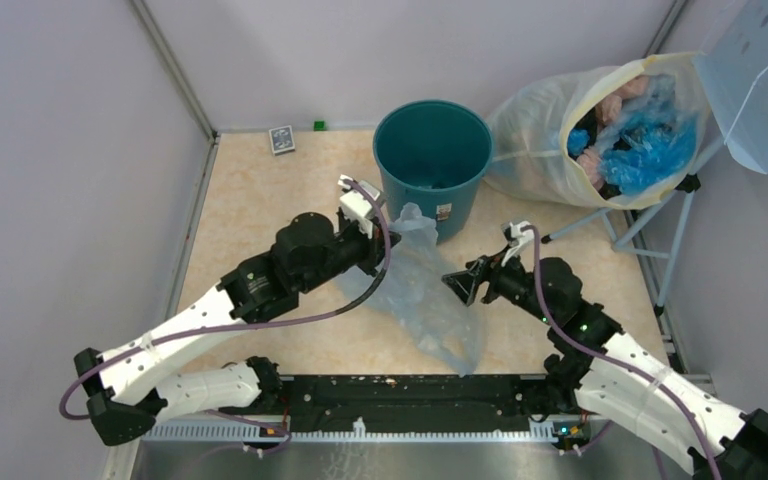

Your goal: Put the trash bags into the trash bin

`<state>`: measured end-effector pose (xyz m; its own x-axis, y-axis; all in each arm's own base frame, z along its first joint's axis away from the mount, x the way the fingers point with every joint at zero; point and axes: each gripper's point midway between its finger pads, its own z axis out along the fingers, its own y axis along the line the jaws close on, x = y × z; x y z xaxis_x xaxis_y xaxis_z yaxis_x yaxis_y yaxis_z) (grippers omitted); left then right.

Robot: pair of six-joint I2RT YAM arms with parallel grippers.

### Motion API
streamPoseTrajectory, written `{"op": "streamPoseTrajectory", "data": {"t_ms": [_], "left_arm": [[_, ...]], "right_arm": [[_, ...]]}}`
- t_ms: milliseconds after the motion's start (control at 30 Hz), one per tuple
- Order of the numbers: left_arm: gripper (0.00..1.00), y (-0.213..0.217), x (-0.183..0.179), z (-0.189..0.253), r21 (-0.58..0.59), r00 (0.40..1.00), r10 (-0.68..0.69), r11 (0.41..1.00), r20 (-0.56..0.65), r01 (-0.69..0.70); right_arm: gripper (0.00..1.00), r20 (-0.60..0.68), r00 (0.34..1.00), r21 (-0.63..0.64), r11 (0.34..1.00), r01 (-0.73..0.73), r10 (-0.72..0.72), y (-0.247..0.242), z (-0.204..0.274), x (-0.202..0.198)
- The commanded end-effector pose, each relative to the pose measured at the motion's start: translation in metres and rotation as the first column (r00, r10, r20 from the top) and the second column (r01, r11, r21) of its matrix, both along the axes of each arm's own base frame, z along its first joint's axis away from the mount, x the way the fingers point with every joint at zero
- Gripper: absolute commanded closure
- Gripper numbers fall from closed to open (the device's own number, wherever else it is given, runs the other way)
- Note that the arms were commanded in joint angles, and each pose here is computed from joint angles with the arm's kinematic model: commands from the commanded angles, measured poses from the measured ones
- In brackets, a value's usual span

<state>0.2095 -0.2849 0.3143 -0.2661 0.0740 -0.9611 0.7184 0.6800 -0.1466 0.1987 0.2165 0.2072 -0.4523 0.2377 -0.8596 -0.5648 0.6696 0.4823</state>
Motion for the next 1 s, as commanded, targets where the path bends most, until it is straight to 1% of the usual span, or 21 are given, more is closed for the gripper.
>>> {"op": "streamPoseTrajectory", "data": {"t_ms": [0, 233, 267, 300, 367, 400, 433, 500, 567, 633, 667, 700, 767, 967], "left_arm": [[1.00, 0.001, -0.016, 0.021, -0.080, 0.998, -0.057, 0.995, 0.003, 0.057], [1.00, -0.004, -0.026, 0.020, -0.111, 0.994, -0.104, 0.989, -0.026, 0.101], [1.00, -0.004, -0.026, 0.019, -0.116, 0.994, -0.105, 0.988, -0.026, 0.101], [1.00, -0.004, -0.026, 0.019, -0.117, 0.994, -0.102, 0.988, -0.027, 0.098], [1.00, -0.003, -0.024, 0.016, -0.111, 0.995, -0.091, 0.990, -0.031, 0.087], [0.99, -0.002, -0.023, 0.014, -0.105, 0.996, -0.087, 0.991, -0.032, 0.083], [0.94, -0.002, -0.023, 0.012, -0.096, 0.996, -0.086, 0.992, -0.032, 0.083], [0.79, -0.003, -0.021, 0.006, -0.071, 0.996, -0.088, 0.994, -0.033, 0.086], [0.51, -0.005, -0.021, 0.001, -0.042, 0.995, -0.102, 0.994, -0.025, 0.101], [0.23, -0.011, -0.024, 0.000, -0.013, 0.988, -0.156, 0.988, -0.001, 0.156], [0.16, -0.013, -0.024, 0.001, -0.006, 0.986, -0.165, 0.986, 0.007, 0.165], [0.13, -0.014, -0.021, 0.002, 0.000, 0.986, -0.165, 0.986, 0.013, 0.165], [0.11, -0.017, -0.016, 0.007, 0.009, 0.987, -0.155, 0.988, 0.027, 0.155], [0.12, -0.018, 0.000, 0.033, 0.003, 0.992, -0.091, 0.996, 0.082, 0.091]], "right_arm": [[0.19, 0.180, 0.973, -0.088, 0.988, -0.127, 0.141, 0.014, 0.006, -0.003], [0.16, 0.187, 0.964, -0.161, 0.974, -0.157, 0.186, 0.027, -0.009, 0.009], [0.20, 0.180, 0.967, -0.167, 0.974, -0.151, 0.180, 0.029, -0.011, 0.012], [0.27, 0.169, 0.970, -0.168, 0.975, -0.143, 0.172, 0.030, -0.011, 0.015], [0.47, 0.153, 0.969, -0.170, 0.971, -0.167, 0.194, 0.035, -0.011, 0.015], [0.59, 0.141, 0.970, -0.164, 0.971, -0.177, 0.200, 0.037, -0.011, 0.014], [0.69, 0.138, 0.968, -0.151, 0.971, -0.186, 0.207, 0.040, -0.008, 0.013], [0.85, 0.132, 0.968, -0.125, 0.972, -0.197, 0.213, 0.042, -0.004, 0.011], [0.99, 0.123, 0.972, -0.109, 0.976, -0.189, 0.202, 0.042, 0.002, 0.012], [1.00, 0.112, 0.974, -0.106, 0.977, -0.186, 0.198, 0.042, 0.007, 0.012], [1.00, 0.106, 0.974, -0.106, 0.976, -0.189, 0.200, 0.043, 0.010, 0.012], [1.00, 0.101, 0.973, -0.108, 0.975, -0.195, 0.206, 0.045, 0.012, 0.012], [1.00, 0.090, 0.973, -0.115, 0.972, -0.203, 0.214, 0.046, 0.016, 0.013], [1.00, 0.092, 0.971, -0.122, 0.970, -0.210, 0.221, 0.048, 0.020, 0.014]]}}
